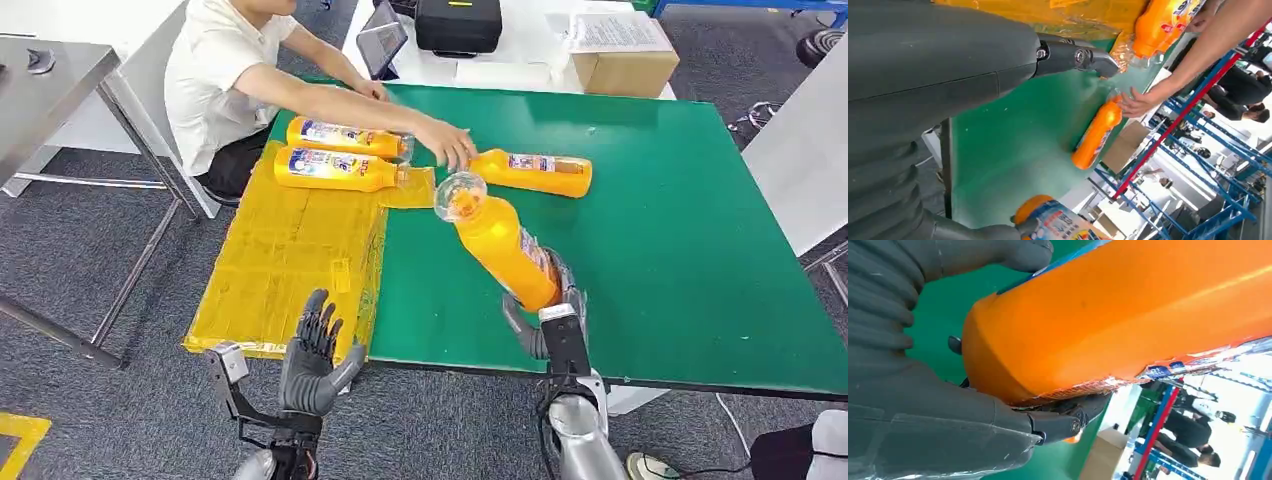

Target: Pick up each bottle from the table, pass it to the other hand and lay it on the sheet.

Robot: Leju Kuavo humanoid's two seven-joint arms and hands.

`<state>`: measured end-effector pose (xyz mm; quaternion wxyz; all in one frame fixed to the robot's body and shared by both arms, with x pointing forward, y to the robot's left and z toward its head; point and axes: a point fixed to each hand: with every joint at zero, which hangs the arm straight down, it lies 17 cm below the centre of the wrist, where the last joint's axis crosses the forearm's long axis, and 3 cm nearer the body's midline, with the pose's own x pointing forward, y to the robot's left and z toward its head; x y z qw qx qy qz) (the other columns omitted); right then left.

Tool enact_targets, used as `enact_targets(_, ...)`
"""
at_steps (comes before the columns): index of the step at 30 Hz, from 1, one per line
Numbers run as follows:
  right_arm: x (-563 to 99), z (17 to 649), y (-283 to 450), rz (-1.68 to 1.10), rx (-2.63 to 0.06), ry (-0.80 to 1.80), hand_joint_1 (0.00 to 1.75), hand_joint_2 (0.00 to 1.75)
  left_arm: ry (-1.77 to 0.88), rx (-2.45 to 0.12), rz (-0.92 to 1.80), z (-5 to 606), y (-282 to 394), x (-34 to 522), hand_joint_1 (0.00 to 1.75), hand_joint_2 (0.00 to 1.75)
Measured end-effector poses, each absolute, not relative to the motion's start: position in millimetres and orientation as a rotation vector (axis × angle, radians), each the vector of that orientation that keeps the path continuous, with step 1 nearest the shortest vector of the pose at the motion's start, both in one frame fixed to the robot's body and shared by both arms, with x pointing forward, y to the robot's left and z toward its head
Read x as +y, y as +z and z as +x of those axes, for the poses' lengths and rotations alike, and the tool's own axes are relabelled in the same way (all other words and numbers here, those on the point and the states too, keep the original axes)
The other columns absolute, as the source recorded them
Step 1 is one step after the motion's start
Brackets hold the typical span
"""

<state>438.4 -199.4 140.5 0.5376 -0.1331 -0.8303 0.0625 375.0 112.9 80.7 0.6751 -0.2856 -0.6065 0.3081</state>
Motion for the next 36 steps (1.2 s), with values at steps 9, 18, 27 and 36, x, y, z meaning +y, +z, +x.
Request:
enact_targets(9,-101.4,421.0,134.3,-0.029,-1.968,0.351,1.75,1.75,0.6,-1.382,-0.688,379.6,91.7,91.5,0.0,1.75)
enact_targets(18,-3.7,383.1,95.7,0.142,-1.879,0.704,1.75,1.75,0.395,-1.476,-0.668,385.6,111.7,63.0,0.0,1.75)
enact_targets(27,15.3,376.1,86.7,0.141,-1.87,0.833,1.75,1.75,0.355,-1.521,-0.63,389.3,115.5,63.0,0.0,1.75)
enact_targets(36,26.8,368.7,80.9,0.14,-1.87,0.91,1.75,1.75,0.467,-1.508,-0.671,398.8,122.7,76.6,0.02,1.75)
